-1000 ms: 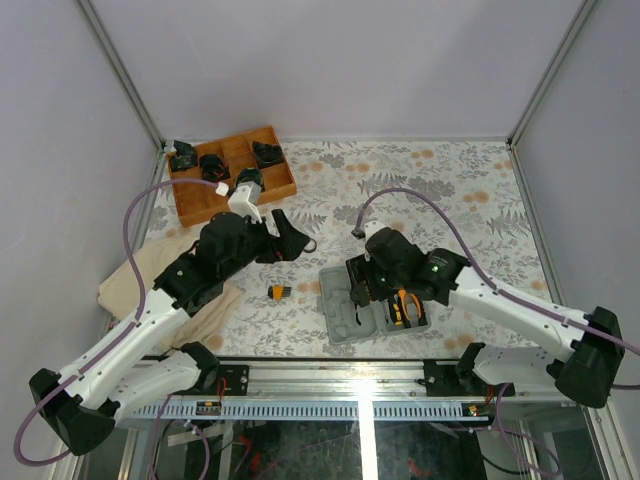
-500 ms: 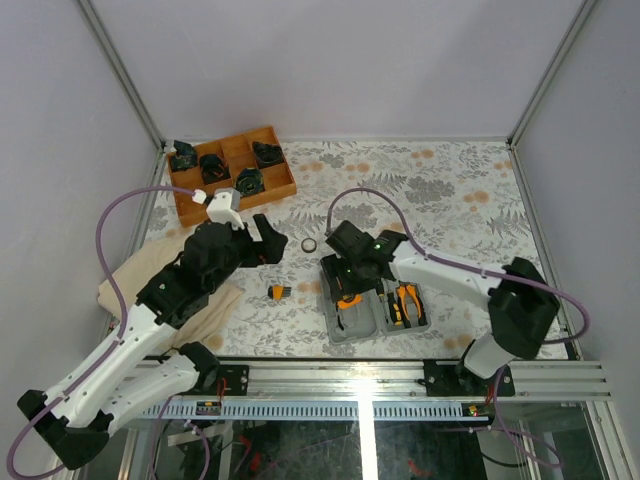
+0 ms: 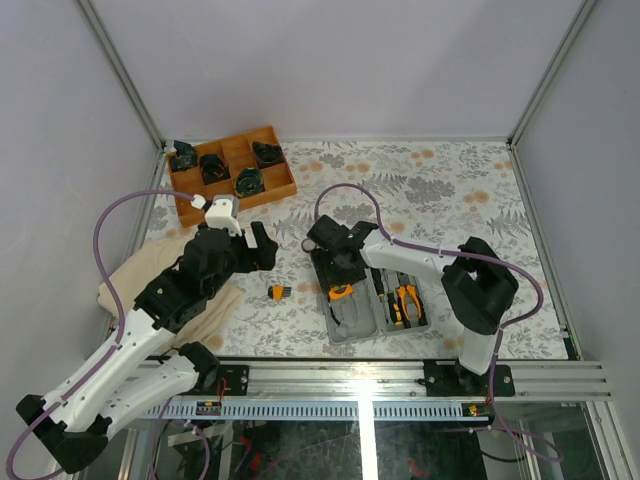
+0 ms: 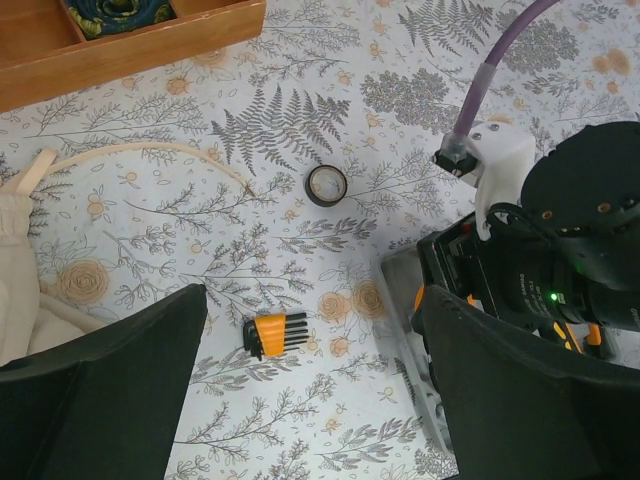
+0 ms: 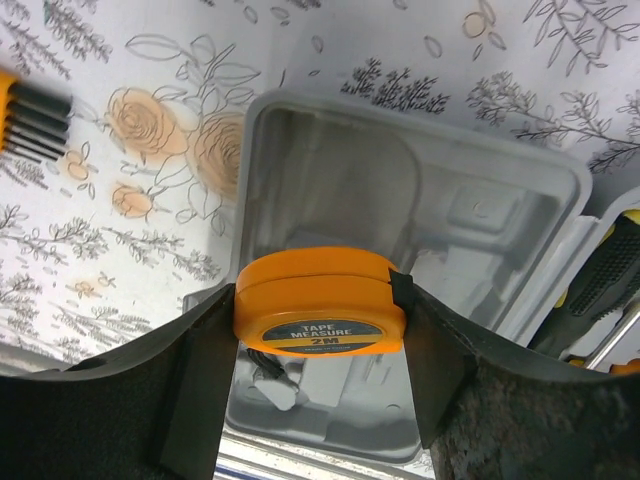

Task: Sort the tools into containers
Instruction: Place the engineering item in the storage box.

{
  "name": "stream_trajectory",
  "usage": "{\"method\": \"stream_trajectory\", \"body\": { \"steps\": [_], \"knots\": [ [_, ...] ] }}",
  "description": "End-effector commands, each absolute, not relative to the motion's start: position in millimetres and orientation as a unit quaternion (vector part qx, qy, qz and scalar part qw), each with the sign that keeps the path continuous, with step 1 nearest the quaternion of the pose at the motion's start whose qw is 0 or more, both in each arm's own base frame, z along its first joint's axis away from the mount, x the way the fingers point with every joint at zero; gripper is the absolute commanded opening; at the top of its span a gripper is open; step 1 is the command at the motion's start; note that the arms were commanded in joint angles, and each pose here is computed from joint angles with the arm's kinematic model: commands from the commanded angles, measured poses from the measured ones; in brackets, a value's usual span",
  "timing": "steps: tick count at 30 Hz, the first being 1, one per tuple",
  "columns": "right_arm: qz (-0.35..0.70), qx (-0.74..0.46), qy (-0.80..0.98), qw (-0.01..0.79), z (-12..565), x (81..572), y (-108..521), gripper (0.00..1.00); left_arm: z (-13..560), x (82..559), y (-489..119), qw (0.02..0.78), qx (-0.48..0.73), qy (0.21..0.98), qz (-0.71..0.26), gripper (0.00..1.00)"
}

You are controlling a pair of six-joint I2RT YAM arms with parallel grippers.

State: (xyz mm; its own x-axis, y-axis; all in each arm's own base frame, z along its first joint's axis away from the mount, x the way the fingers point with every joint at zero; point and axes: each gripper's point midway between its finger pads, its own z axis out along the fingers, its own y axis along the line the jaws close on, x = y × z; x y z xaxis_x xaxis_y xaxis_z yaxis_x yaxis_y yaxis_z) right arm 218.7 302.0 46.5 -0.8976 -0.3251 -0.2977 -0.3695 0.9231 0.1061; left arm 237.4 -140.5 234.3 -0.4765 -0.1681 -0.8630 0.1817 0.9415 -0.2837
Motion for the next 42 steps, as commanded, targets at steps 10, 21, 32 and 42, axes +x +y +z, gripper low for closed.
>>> {"method": "stream_trajectory", "body": {
  "steps": [10, 21, 32, 42],
  "knots": [
    [0.077, -0.123, 0.973, 0.182, 52.8, 261.7, 309.2, 0.32, 235.3, 239.3, -133.7, 0.523, 0.006, 0.838, -0.158, 0.87],
    [0.079, -0.116, 0.975, 0.174, 41.7, 265.2, 314.6, 0.4, 234.1, 239.2, -135.6, 0.52, 0.008, 0.839, -0.16, 0.87],
    [0.074, -0.112, 0.979, 0.157, 30.5, 259.1, 312.0, 0.54, 231.8, 239.4, -138.2, 0.515, 0.013, 0.841, -0.162, 0.87],
    [0.092, -0.111, 0.978, 0.153, 41.2, 254.1, 313.4, 0.73, 229.3, 239.5, -140.8, 0.51, 0.017, 0.844, -0.164, 0.87]
  ]
}}
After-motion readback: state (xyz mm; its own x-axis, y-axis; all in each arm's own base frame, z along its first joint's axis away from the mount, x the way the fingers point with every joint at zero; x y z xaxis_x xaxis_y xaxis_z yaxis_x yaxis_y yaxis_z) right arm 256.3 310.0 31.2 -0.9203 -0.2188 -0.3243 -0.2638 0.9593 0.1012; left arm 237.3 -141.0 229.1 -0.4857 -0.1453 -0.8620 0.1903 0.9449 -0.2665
